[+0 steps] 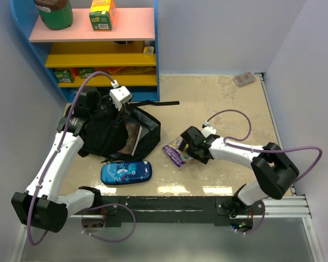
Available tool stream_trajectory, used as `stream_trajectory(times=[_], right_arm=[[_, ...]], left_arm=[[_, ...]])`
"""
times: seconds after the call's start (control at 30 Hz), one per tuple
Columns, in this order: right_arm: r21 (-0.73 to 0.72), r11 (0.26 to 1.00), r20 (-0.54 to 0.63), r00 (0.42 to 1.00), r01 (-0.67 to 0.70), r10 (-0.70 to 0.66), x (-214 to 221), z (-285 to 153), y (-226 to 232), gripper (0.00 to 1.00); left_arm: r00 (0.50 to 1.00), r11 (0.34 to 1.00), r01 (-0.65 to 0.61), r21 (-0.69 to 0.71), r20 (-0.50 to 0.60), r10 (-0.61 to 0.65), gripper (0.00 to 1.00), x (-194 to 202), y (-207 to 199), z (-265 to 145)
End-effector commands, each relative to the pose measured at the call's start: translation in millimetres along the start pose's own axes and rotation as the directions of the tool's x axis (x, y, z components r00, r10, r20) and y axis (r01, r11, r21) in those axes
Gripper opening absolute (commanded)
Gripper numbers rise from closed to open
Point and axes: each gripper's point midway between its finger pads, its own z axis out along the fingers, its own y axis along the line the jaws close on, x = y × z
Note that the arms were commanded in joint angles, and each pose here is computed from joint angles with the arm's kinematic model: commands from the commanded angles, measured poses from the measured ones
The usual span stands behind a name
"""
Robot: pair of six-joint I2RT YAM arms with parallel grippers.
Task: Pack the student bag
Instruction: Pick up the book from the center of the board.
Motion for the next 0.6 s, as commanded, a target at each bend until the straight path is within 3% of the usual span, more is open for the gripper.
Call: stream_trajectory(times=[0.0,0.1,0.27,0.37,0.5,0.57], right_arm=[[0.055,0.998,-0.035,0.999,0.03,-0.028,18.6,7.2,-32.5,0.99],[0.038,0.999,-0.014,1.0,0.02,-0.019,13.7,8.2,-26.5,0.99],[0.044,0.998,0.033,0.999,-0.039,0.038,1.8,24.9,-22.3,0.97],[0.053,0.996,0.038,0.997,-0.068,0.066,7.1,36.9,-25.6,0.89],[0.047,0.997,0.029,0.997,-0.066,0.065,19.4,53.5,-30.7,0.55],[0.075,0.996,0.019,0.998,-0.053,0.052,26.1,60.5,-40.4,0.41]], left_arm=[[0.996,0.995,-0.04,-0.095,0.074,0.048,0.0,-28.9,13.6,-12.3],[0.994,0.968,-0.006,-0.251,0.107,0.033,0.0,-42.6,42.1,-19.6],[0.989,0.924,0.029,-0.382,0.148,0.03,0.0,-62.3,69.2,-31.0],[0.984,0.881,0.048,-0.47,0.174,0.04,0.0,-78.3,86.5,-46.7],[0.975,0.833,0.083,-0.548,0.218,0.047,0.0,-96.3,102.5,-66.6],[0.971,0.864,0.072,-0.499,0.232,0.053,0.0,-100.0,93.0,-63.0]])
